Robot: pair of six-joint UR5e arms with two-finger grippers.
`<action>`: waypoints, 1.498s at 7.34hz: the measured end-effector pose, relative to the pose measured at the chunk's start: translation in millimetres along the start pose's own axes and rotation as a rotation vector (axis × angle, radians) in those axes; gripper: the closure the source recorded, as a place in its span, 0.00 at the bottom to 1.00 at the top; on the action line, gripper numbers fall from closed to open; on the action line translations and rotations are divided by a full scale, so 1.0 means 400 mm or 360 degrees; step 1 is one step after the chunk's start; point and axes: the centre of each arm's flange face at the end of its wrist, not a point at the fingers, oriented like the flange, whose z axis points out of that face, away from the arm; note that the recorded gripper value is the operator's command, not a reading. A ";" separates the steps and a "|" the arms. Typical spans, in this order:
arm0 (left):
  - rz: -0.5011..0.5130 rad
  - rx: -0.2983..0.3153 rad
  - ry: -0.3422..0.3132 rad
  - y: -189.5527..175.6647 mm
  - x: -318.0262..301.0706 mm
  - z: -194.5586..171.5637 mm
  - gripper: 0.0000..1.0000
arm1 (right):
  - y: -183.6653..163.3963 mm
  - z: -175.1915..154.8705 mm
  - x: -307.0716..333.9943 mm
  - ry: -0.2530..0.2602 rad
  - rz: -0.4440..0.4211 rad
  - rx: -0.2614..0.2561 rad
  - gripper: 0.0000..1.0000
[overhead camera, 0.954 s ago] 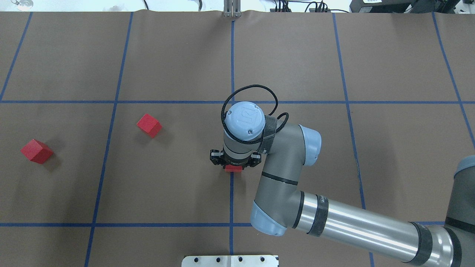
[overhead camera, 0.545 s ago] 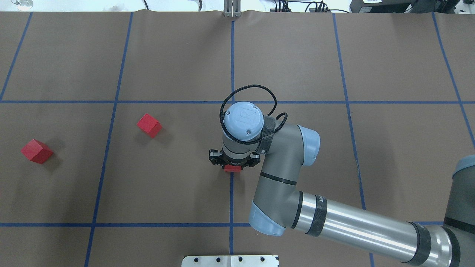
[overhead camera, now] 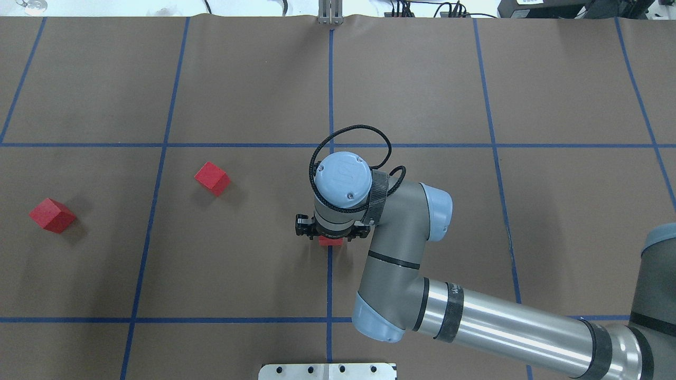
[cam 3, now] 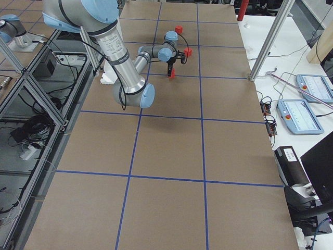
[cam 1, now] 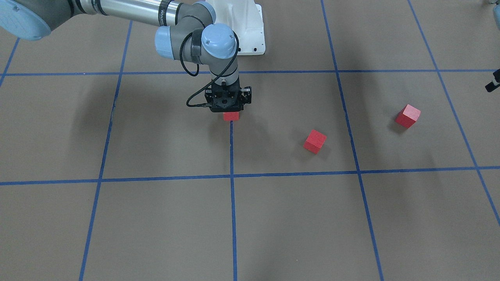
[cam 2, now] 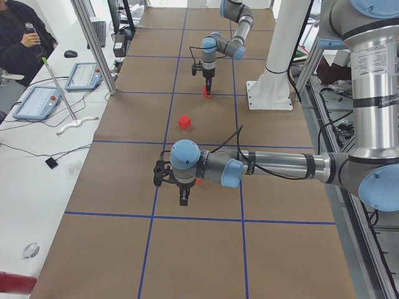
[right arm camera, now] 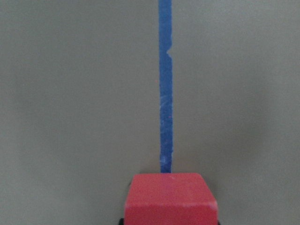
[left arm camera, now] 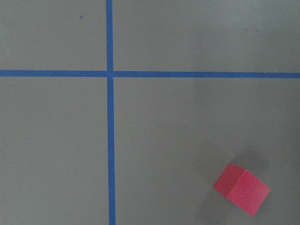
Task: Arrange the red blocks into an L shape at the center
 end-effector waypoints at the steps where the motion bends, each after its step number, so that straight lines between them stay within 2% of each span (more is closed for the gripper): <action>1: -0.0040 0.0013 0.0007 -0.004 0.007 -0.004 0.00 | 0.002 -0.011 -0.001 -0.0011 -0.0004 0.0004 0.01; 3: -0.0274 0.0006 0.0082 -0.033 0.115 0.042 0.00 | -0.004 -0.095 0.025 -0.0050 0.0006 0.0024 0.01; 6: -0.0549 -0.0091 0.0110 -0.086 0.522 0.210 0.00 | -0.080 -0.262 0.234 -0.0077 0.0102 0.0054 0.01; 9: -0.0978 -0.0102 0.0124 -0.096 0.957 0.352 0.00 | -0.153 -0.292 0.437 -0.0010 0.0034 0.0076 0.01; 11: -0.1207 -0.0065 0.0086 -0.099 1.127 0.412 0.00 | -0.168 -0.289 0.478 0.0015 0.0032 0.0080 0.01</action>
